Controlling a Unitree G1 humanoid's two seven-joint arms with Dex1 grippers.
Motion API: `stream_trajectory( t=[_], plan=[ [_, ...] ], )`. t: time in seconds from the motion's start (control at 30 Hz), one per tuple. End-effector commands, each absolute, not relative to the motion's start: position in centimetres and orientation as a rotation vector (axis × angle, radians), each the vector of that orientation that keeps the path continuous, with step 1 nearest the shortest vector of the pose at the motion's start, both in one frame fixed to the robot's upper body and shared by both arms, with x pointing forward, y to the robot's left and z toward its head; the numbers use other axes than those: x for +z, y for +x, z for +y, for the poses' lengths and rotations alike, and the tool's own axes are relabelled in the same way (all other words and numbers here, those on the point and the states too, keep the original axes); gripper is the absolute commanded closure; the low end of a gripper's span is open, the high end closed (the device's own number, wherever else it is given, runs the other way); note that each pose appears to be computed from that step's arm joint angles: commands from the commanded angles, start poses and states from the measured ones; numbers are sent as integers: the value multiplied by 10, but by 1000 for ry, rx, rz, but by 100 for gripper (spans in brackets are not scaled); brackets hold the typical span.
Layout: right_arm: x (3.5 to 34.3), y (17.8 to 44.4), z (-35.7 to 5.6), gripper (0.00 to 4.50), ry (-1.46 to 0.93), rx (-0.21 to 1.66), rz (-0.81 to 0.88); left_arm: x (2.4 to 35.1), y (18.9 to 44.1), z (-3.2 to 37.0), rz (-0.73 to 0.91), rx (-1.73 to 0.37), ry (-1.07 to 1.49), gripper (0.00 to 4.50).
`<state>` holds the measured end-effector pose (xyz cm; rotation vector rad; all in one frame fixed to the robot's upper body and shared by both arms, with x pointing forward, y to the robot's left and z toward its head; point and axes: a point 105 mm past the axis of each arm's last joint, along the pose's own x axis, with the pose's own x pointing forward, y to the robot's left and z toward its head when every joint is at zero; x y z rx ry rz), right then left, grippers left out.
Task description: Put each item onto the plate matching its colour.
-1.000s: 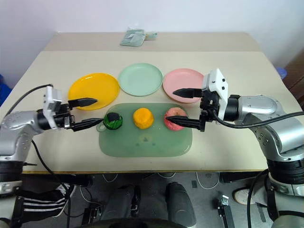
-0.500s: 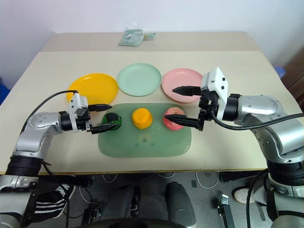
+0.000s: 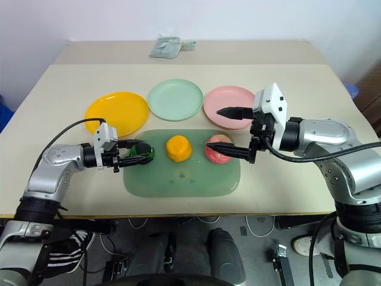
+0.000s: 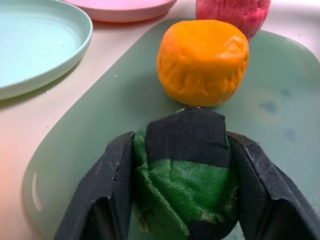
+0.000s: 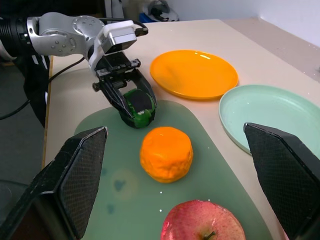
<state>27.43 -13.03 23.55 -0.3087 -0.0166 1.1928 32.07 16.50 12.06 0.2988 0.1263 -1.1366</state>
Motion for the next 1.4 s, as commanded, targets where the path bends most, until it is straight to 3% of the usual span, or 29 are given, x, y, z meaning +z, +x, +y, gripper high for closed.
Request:
stream_trajectory(
  t=[0.03, 0.3, 0.53, 0.7, 0.9, 1.27, 1.37, 1.4],
  plan=[
    [250, 268, -132, 0, -347, 1189, -71, 132, 322, 164, 83, -1135, 292, 173],
    [250, 274, -133, 0, -341, 1168, -86, 194, 357, 160, -124, -970, 226, 173],
    [256, 317, -143, 0, -380, 931, -151, 202, 415, 133, -151, -781, 236, 173],
    [254, 323, -143, 0, -373, 896, -164, 208, 447, 105, -174, -697, 185, 173],
    [248, 317, -138, 0, -377, 903, -159, 210, 462, 75, -172, -659, 117, 173],
    [247, 317, -150, 0, -387, 827, -149, 192, 467, 74, -99, -610, 128, 173],
    [249, 316, -149, 0, -389, 835, -157, 190, 467, 75, -84, -604, 97, 94],
    [250, 316, -148, 0, -389, 837, -158, 191, 467, 75, -87, -609, 86, 47]
  ],
)
